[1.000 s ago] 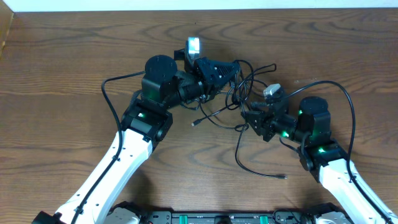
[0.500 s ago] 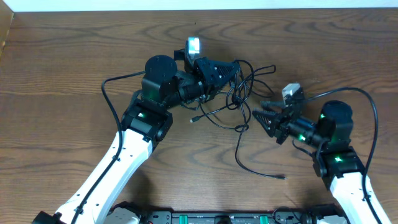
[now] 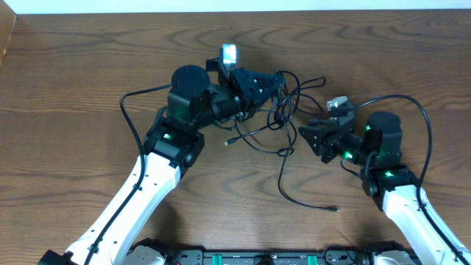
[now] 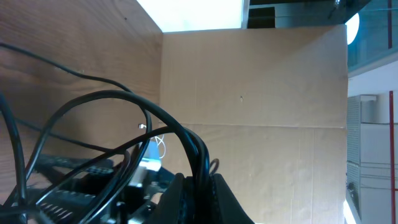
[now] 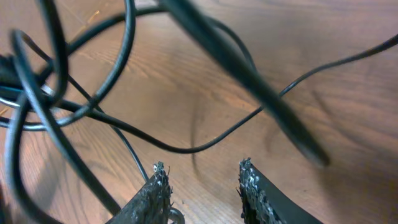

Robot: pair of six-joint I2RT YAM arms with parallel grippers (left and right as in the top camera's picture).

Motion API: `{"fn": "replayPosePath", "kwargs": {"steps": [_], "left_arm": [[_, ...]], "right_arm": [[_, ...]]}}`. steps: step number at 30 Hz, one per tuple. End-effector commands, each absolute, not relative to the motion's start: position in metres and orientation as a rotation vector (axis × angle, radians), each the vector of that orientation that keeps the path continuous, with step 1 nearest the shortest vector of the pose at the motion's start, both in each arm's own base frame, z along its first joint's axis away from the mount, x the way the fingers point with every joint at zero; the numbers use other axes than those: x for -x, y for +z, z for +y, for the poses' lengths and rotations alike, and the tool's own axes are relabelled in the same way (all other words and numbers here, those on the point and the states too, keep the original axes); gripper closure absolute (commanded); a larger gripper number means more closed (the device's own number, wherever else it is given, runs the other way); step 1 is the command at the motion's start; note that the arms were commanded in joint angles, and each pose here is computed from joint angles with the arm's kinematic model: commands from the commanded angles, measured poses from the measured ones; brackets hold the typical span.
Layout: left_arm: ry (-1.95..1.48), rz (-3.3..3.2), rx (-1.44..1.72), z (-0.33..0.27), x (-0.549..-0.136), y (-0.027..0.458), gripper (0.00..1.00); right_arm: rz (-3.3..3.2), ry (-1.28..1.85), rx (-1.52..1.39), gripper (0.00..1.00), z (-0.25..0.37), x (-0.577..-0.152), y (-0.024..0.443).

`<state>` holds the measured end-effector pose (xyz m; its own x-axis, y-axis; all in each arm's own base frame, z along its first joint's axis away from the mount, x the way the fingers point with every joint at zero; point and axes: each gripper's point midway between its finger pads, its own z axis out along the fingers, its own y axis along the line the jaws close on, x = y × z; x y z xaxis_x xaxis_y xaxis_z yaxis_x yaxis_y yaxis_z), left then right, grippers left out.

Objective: Untangle cables

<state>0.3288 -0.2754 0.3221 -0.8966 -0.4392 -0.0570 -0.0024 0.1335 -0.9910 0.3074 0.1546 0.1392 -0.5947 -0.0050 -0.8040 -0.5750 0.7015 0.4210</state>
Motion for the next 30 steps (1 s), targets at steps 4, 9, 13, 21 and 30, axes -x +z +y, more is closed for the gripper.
{"fn": "replayPosePath", "kwargs": {"steps": [4,9,13,21,30], "left_arm": [[-1.830,2.057,0.374,-0.274,-0.325,0.334,0.92],[-1.830,2.057,0.374,-0.274,-0.325,0.334,0.92],[-1.830,2.057,0.374,-0.274,-0.325,0.334,0.92],[-1.830,2.057,0.374,-0.274,-0.325,0.334,0.92],[-1.830,2.057,0.374,-0.274,-0.325,0.334,0.92]], "right_arm": [[2.069,0.940,0.567,0.64,0.186,-0.290,0.135],[2.026,0.891,0.659,0.61,0.196,-0.287,0.136],[1.959,0.882,0.672,0.52,0.199,-0.293,0.148],[1.889,0.871,0.736,0.41,0.209,-0.291,0.156],[1.839,0.752,0.768,0.41,0.220,-0.299,0.158]]}}
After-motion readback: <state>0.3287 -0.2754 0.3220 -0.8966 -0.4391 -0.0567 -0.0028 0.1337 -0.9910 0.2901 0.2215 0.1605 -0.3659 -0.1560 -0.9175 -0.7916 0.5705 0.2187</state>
